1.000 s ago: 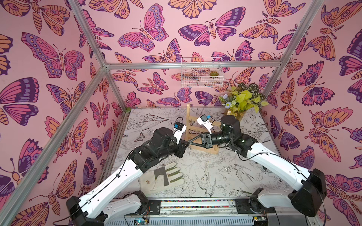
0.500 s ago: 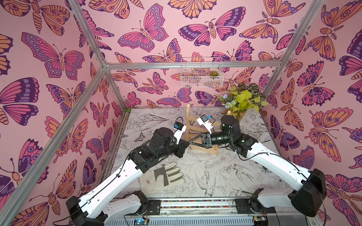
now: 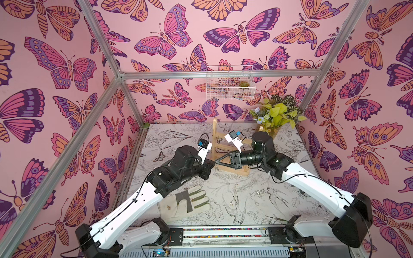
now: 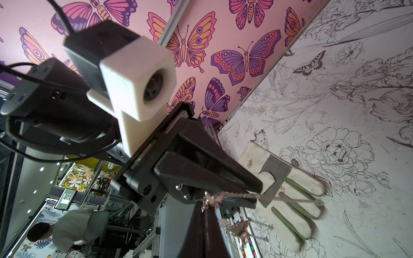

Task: Hang the necklace on the jewelry display stand
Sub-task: Adjust the necklace.

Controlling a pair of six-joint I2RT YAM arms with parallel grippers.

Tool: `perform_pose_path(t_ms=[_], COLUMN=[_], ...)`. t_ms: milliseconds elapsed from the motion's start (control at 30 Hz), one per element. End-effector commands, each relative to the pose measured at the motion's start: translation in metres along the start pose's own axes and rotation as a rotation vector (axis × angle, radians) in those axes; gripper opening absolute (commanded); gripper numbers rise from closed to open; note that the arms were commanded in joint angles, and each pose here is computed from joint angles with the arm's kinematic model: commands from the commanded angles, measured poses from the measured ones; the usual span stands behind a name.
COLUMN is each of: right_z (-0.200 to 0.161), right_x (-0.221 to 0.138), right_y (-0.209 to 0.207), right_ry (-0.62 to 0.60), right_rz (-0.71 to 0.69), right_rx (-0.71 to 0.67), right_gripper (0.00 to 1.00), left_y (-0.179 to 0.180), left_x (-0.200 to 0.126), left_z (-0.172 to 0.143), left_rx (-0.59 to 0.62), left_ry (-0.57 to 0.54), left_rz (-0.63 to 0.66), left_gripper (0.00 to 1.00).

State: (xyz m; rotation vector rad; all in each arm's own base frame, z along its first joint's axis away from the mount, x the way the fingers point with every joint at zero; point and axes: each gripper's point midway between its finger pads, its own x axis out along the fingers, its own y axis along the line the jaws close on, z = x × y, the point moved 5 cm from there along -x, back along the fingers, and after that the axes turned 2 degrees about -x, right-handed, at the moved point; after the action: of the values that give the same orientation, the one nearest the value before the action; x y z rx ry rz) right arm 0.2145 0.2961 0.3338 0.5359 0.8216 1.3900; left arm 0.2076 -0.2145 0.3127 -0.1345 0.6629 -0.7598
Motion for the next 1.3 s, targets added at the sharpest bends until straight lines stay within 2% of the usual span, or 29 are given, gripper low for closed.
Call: perform_pose_path(t_ms=[0,1267], right_z=[0.003,0.009], right_x=[-0.004,-0.001], right_y=[0.011,0.010], right_ry=[-0.015,-0.025], right_rz=[0.024,0.011], right_rx=[-0.032,-0.035], right_gripper=[0.00,0.00], left_y=[0.001,-0.005], left_x=[0.001,-0.008], left_z=[-0.001,-0.010], left_rx=[0.013,0.032], left_ry=[0.002,0.024], left_rz=[0.012,-0.031], left_gripper=[0.14,0.15])
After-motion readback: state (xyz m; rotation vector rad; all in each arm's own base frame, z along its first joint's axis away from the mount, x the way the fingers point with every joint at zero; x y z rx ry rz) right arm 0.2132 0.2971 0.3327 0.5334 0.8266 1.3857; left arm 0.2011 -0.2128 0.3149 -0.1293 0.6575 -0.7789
